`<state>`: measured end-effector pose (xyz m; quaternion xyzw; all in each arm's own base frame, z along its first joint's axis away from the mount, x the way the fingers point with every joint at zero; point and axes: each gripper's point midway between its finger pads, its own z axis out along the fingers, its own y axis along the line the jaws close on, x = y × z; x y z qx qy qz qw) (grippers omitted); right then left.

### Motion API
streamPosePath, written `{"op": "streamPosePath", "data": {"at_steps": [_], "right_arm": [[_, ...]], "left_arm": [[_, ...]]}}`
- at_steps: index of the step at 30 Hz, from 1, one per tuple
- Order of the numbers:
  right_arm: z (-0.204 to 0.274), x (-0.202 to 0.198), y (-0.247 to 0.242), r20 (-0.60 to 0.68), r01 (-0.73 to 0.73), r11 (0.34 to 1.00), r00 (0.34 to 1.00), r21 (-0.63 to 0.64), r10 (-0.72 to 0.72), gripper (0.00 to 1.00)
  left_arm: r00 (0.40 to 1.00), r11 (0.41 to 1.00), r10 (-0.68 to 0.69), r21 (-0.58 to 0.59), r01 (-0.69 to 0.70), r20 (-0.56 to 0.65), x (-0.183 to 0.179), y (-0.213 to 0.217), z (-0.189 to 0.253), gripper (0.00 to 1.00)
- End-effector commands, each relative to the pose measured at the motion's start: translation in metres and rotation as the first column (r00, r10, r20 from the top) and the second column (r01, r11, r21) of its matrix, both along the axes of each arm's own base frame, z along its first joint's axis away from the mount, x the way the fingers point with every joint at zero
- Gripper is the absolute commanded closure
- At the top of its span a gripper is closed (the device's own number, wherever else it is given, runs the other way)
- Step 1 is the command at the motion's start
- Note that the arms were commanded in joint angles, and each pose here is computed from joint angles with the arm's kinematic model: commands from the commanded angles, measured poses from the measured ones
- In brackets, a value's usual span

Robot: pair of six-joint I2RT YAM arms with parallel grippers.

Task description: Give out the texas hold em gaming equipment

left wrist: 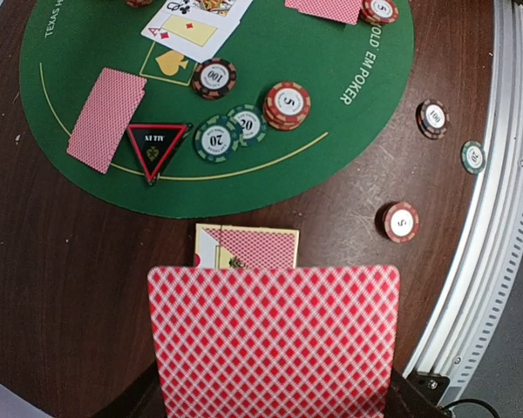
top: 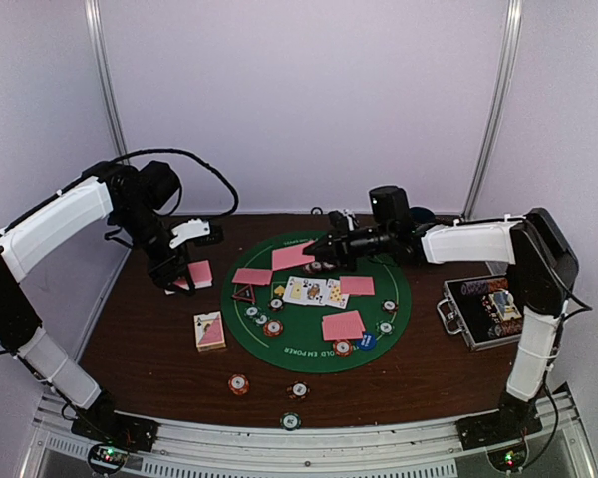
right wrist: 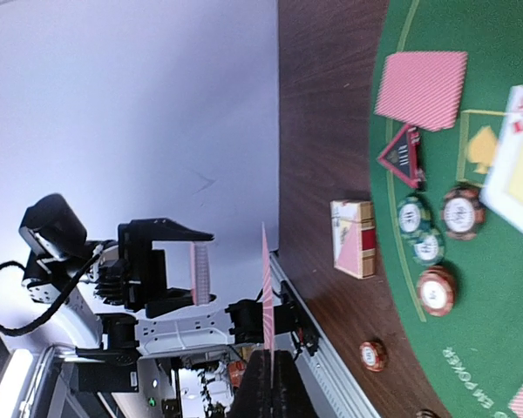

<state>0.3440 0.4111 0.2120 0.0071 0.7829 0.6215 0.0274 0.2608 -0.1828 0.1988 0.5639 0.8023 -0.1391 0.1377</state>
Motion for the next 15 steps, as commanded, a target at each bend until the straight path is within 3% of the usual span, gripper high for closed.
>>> {"op": "streamPosePath", "data": {"at_steps": [1,8,15], "right_arm": [[-0.02,0.017,-0.062,0.042,0.085,0.994,0.996,-0.065,-0.083,1.0],[-0.085,0.039,-0.146,0.032,0.182,0.94,0.983,-0.288,-0.181,1.0],[-0.136,0.047,-0.173,0.018,0.188,0.884,0.98,-0.428,-0.199,1.0]], "left_arm": [[0.999,1.0,-0.016,0.002,0.016,0.03,0.006,-0.001,-0.003,1.0],[1.0,1.0,-0.012,0.01,0.012,0.026,0.005,0.001,-0.007,1.0],[1.0,0.999,-0.002,0.043,0.001,0.026,0.008,0.005,-0.013,1.0]]}}
